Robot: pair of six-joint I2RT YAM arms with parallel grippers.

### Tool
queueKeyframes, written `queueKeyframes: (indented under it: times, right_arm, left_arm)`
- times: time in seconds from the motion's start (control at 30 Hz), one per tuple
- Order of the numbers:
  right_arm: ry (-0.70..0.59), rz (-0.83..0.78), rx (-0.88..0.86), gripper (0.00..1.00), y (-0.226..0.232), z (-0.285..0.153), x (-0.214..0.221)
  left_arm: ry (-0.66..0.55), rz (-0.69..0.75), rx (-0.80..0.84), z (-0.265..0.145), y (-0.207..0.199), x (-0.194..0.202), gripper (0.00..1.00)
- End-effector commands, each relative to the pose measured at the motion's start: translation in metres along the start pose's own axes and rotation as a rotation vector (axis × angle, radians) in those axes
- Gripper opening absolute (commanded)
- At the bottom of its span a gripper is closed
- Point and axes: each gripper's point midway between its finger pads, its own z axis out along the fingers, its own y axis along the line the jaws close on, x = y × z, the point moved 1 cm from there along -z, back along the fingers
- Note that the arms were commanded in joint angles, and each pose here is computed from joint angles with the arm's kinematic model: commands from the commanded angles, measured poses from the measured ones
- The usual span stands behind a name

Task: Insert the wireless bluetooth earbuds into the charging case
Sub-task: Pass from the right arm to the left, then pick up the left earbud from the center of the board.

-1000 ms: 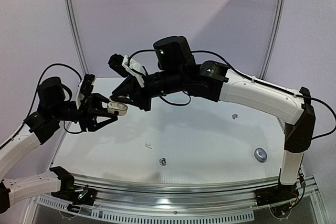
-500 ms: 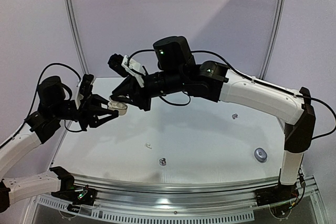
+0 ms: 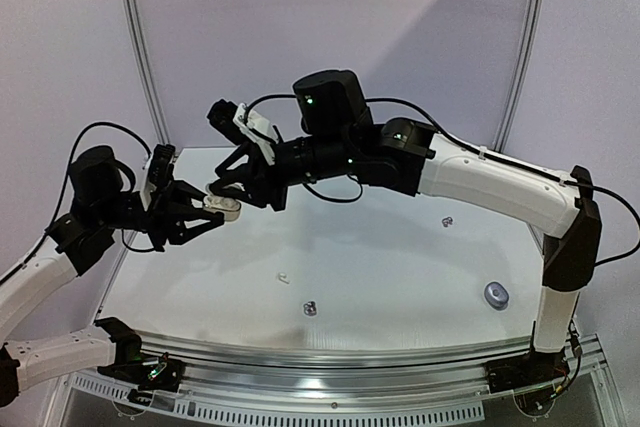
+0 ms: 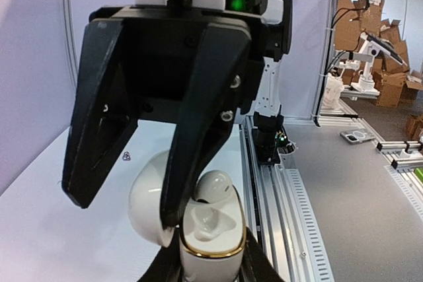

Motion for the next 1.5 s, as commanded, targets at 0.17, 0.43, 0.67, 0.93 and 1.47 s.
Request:
queueKeyframes:
  times: [0.17, 0.43, 0.67, 0.93, 1.47]
  right_arm:
    - [-0.063, 0.148, -0.082, 0.37, -0.006, -0.019, -0.009]
    - [-0.086, 0.191, -0.123, 0.43, -0.003, -0.022, -0.014]
    - [-0.123, 0.206, -0.126, 0.51, -0.005, -0.026, -0.024]
    - [-0.159, 0.216, -0.078, 0.57, -0.013, -0.033, -0.036]
    - [0.455, 0.774, 0.738, 0.68, -0.145, -0.035, 0.181]
  left_arm:
    - [-0.008, 0.093, 0.062, -0.002, -0.015, 0.003, 0.00]
    - [0.028, -0.013, 0.047, -0.002, -0.011, 0.018, 0.00]
    - [0.015, -0.124, 0.007, 0.000, -0.001, 0.021, 0.00]
    - [0.000, -0.164, -0.048, -0.002, 0.005, 0.023, 0.00]
    - [-0.090, -0.200, -0.483, -0.044, 0.051, 0.020, 0.00]
